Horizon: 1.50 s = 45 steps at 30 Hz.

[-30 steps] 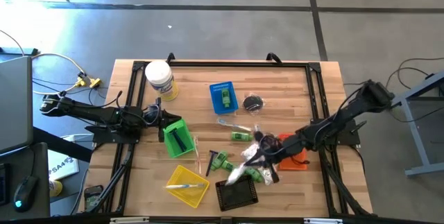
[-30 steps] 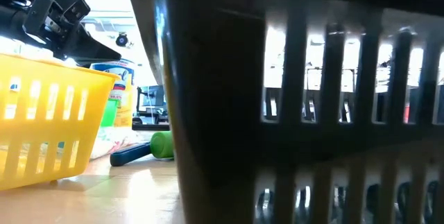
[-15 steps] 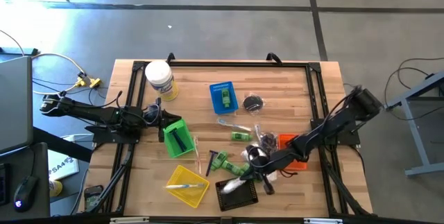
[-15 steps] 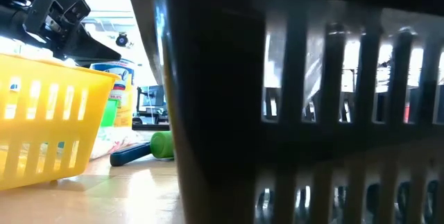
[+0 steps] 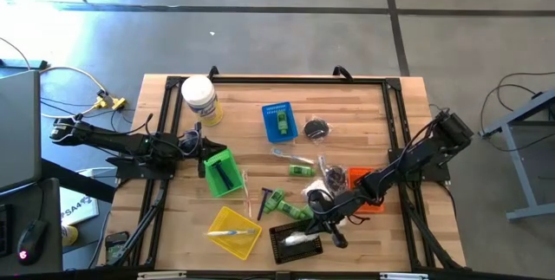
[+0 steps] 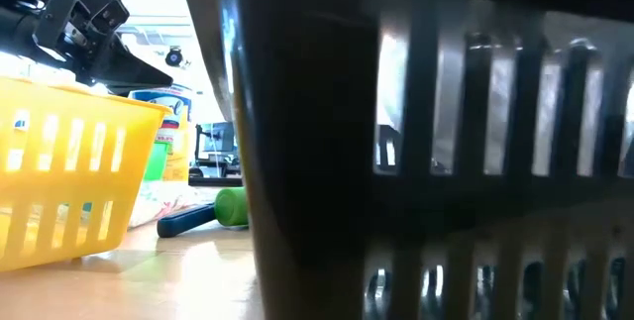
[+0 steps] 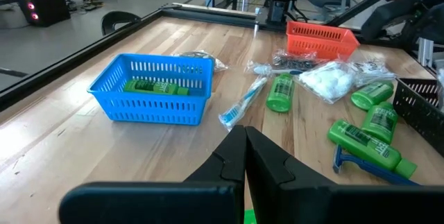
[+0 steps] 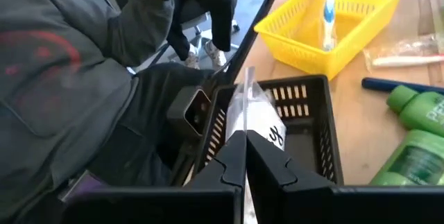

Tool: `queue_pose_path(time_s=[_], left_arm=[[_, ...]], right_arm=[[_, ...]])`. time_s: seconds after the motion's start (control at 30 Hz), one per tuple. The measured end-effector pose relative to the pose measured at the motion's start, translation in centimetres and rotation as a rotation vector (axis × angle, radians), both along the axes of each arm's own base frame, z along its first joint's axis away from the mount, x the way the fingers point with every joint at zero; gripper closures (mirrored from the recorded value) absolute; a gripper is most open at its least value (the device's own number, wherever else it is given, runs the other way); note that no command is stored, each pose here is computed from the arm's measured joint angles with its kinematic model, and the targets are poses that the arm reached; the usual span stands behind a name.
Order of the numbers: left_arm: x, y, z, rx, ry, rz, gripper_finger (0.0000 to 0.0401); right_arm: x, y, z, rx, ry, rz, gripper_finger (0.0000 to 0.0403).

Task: Pick & Place Travel size toiletries
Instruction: Put the cotton pack into the black bin, then put the hair brush into the orange bin

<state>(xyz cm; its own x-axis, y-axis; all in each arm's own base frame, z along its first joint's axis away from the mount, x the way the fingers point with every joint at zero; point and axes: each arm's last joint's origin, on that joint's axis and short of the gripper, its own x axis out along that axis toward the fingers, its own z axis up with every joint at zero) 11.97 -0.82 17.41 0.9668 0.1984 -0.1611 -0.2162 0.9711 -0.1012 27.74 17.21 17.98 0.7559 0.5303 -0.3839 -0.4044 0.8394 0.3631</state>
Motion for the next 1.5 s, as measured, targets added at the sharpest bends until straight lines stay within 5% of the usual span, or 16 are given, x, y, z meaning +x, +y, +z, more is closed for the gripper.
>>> queue_pose_path(time_s=[0.23, 0.4, 0.7, 0.87, 1.1, 1.5], left_arm=[[0.0, 0.0, 0.0, 0.0, 0.0, 0.0, 0.0401], [-0.02, 0.0, -0.13, 0.009, 0.015, -0.001, 0.0401], [-0.08, 0.02, -0.43, 0.014, 0.047, -0.001, 0.0401], [-0.08, 0.02, -0.43, 0.014, 0.047, -0.001, 0.0401], [-0.09, 0.02, -0.46, 0.015, 0.05, 0.001, 0.0401], [-0.09, 0.03, -0.47, 0.033, 0.055, -0.002, 0.0401]], right_arm=[[0.13, -0.33, -0.15, 0.013, 0.028, -0.034, 0.0401], [0.16, -0.33, -0.7, -0.091, -0.001, -0.078, 0.0386], [0.33, -0.57, -0.75, -0.096, -0.005, -0.093, 0.0268], [0.33, -0.58, -0.61, -0.046, 0.012, 0.012, 0.023], [0.29, -0.67, -0.54, 0.014, 0.036, 0.19, 0.023], [0.41, -0.69, -0.35, -0.037, -0.034, 0.203, 0.0263]])
